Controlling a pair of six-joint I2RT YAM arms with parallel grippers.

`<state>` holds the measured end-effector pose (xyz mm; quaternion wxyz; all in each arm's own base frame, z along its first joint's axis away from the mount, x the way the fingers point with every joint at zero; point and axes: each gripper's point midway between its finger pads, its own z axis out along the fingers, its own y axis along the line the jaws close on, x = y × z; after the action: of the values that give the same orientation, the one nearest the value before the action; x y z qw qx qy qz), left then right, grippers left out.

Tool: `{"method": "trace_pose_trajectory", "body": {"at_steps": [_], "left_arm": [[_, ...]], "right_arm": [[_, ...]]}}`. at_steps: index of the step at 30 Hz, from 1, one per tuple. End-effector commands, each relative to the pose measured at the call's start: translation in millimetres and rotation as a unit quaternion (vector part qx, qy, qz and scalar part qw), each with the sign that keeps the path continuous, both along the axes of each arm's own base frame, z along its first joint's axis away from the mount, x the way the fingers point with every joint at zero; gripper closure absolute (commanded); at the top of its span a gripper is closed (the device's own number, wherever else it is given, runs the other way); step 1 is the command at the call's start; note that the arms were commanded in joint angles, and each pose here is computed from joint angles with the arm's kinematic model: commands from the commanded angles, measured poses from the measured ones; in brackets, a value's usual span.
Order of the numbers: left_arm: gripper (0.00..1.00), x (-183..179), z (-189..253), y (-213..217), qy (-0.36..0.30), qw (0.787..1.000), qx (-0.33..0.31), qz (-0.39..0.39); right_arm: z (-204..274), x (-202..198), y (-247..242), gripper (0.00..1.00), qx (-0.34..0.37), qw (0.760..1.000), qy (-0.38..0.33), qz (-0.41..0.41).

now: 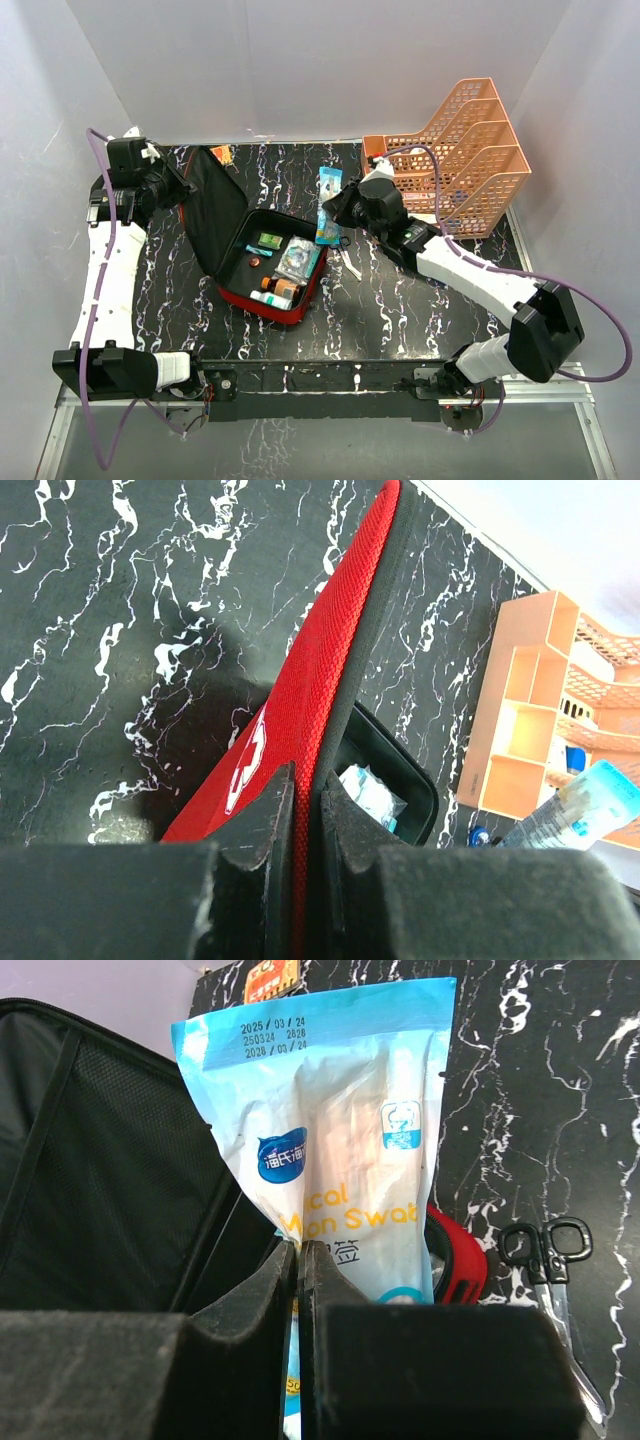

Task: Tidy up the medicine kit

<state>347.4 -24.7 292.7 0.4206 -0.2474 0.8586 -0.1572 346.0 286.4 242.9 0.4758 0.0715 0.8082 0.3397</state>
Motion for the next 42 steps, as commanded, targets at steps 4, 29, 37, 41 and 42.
{"method": "trace_pose_trajectory", "body": {"at_steps": [4, 29, 37, 41, 42], "left_arm": [[1.00, 0.1, 51.9, 8.5, -0.079, 0.996, -0.003, 0.040], [0.89, -29.8, 39.0, -33.5, -0.033, 0.989, 0.006, -0.145], [0.98, -32.9, 41.8, -27.9, -0.022, 0.990, 0.022, -0.140], [0.99, -34.7, 41.1, -29.3, -0.016, 0.989, 0.018, -0.143], [0.99, -34.9, 40.0, -29.2, -0.014, 0.990, 0.018, -0.143]], "right_arm": [[60.5, 15.1, 23.9, 1.00, 0.088, 0.995, -0.049, 0.012], [216.2, -4.6, 136.4, 1.00, 0.401, 0.888, -0.193, 0.113], [205.5, -3.9, 169.4, 1.00, 0.447, 0.866, -0.176, 0.137], [195.0, -7.3, 179.1, 1.00, 0.464, 0.857, -0.158, 0.158], [195.1, -8.7, 180.5, 1.00, 0.467, 0.854, -0.160, 0.164]]}}
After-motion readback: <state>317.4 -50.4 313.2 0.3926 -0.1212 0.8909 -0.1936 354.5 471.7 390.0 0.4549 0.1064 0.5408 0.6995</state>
